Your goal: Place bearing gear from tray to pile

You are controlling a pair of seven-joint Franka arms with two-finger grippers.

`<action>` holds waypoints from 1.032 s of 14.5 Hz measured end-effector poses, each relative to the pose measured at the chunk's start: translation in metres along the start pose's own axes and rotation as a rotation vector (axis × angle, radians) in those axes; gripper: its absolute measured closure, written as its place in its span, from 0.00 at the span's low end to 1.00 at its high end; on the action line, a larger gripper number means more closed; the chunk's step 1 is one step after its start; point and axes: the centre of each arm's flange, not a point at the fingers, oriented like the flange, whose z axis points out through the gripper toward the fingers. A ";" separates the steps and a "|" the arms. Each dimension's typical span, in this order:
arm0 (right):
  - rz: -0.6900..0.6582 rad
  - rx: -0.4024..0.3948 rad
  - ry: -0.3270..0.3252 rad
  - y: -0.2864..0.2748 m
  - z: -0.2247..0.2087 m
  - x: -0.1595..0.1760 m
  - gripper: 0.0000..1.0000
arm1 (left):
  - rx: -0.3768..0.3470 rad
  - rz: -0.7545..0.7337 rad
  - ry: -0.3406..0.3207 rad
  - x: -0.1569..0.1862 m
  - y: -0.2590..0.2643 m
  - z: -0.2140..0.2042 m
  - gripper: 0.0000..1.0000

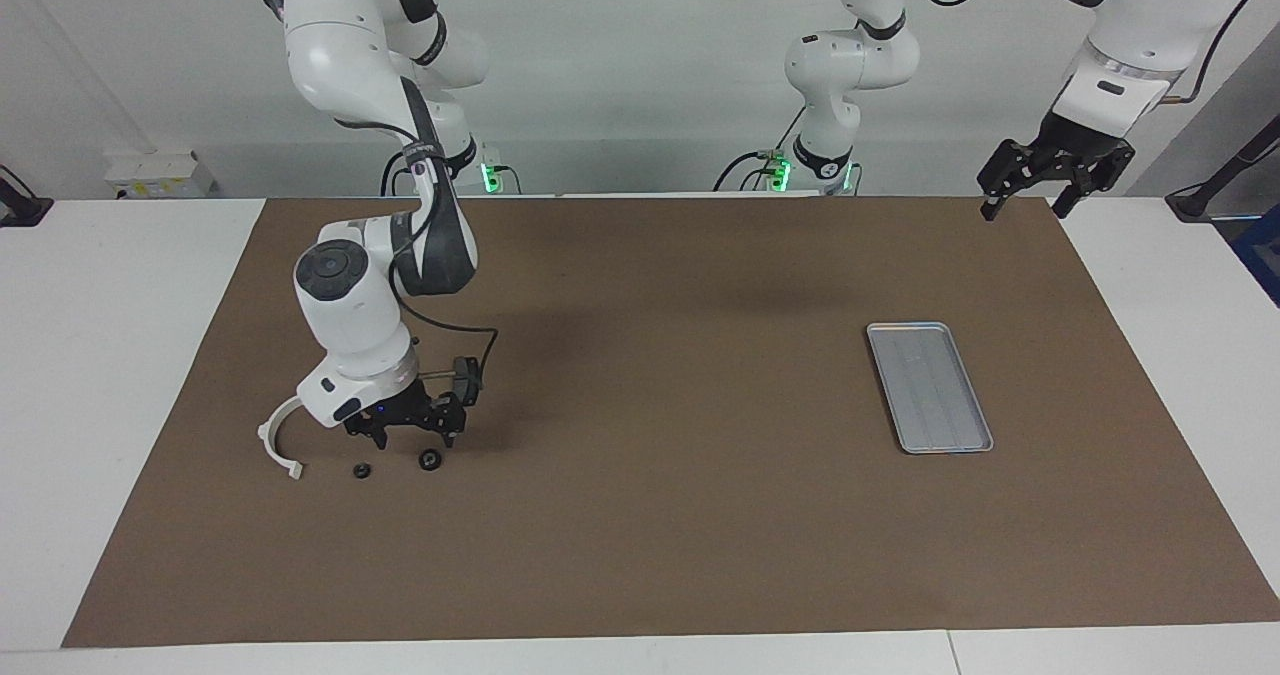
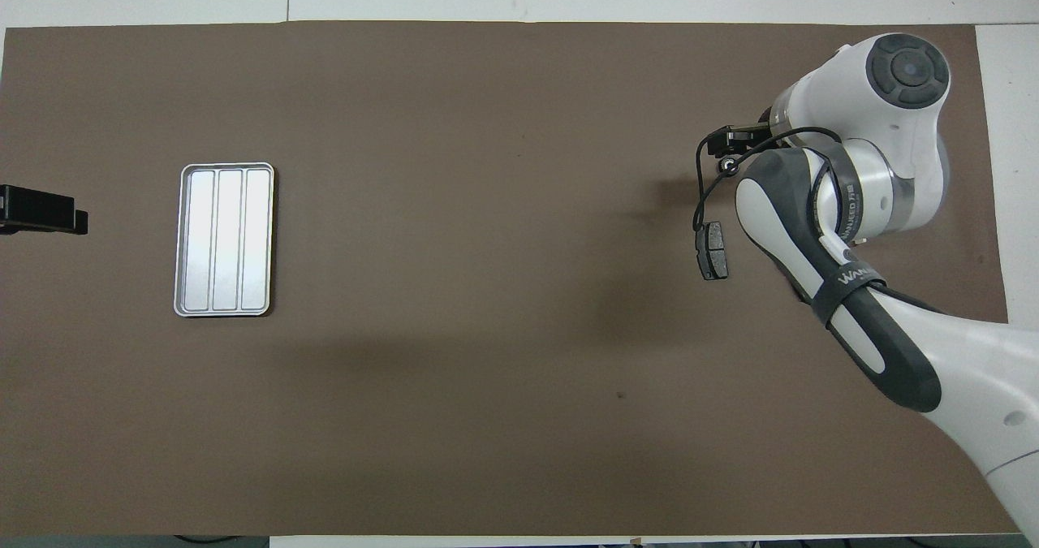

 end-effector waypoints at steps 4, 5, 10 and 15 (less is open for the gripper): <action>0.001 -0.014 -0.017 0.013 -0.058 -0.010 0.00 | -0.001 0.001 -0.024 -0.003 0.000 0.002 0.00; 0.005 -0.014 -0.013 0.014 -0.074 -0.012 0.00 | -0.001 0.001 -0.027 -0.003 0.000 0.002 0.00; -0.005 -0.022 -0.044 0.005 -0.178 -0.052 0.00 | -0.001 0.002 -0.032 -0.004 0.001 0.003 0.00; -0.002 -0.015 -0.099 0.004 -0.265 -0.112 0.00 | -0.001 0.002 -0.032 -0.004 0.001 0.003 0.00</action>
